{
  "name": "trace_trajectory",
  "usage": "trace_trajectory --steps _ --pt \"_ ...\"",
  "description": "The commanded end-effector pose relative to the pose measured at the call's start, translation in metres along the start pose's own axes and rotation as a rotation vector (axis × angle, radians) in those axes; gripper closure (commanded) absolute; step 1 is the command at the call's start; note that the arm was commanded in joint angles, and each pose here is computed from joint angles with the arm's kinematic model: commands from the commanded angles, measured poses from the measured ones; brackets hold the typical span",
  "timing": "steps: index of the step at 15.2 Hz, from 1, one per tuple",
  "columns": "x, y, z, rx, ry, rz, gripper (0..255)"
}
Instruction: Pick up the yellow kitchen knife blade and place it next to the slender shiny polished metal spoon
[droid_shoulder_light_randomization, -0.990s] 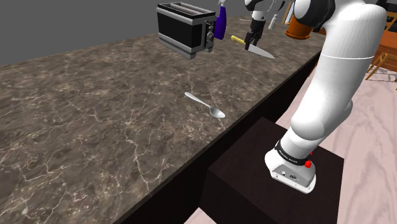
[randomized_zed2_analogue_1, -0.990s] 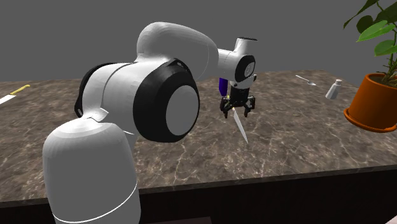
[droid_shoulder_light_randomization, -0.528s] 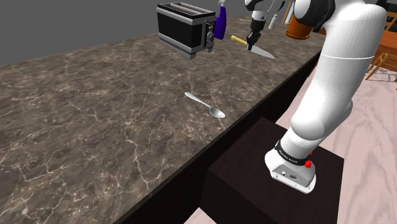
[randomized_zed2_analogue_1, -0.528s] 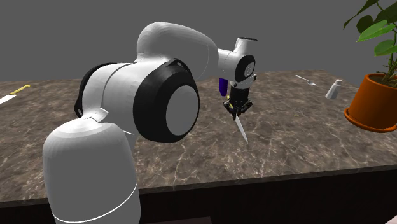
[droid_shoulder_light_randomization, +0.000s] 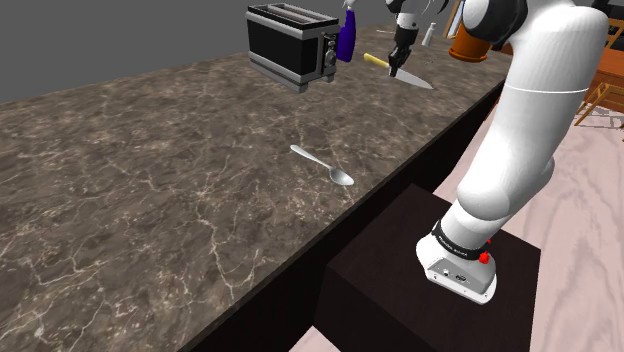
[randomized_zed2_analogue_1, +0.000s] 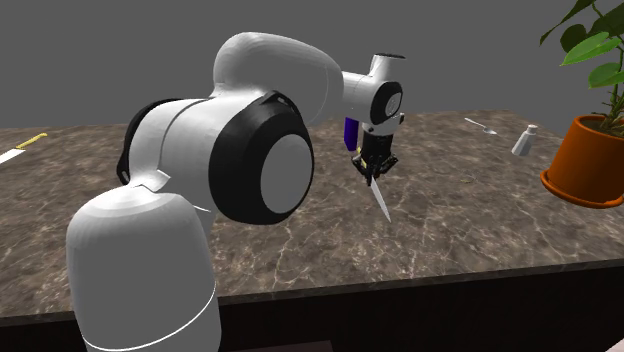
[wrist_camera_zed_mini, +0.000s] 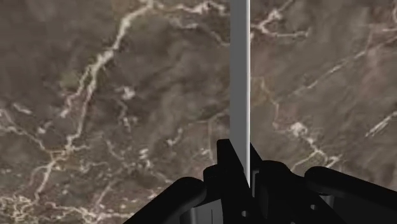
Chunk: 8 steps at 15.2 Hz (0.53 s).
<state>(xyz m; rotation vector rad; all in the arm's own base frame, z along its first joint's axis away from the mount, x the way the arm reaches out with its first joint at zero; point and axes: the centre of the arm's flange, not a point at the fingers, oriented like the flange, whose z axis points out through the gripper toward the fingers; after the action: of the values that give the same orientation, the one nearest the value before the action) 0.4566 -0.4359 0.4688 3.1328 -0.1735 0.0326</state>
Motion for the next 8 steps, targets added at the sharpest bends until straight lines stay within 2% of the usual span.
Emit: trace_trajectory --steps 1,8 --pt "0.000 -0.001 -0.011 0.000 0.000 0.000 255" --pt "0.001 -0.001 -0.048 0.000 0.000 0.000 255"
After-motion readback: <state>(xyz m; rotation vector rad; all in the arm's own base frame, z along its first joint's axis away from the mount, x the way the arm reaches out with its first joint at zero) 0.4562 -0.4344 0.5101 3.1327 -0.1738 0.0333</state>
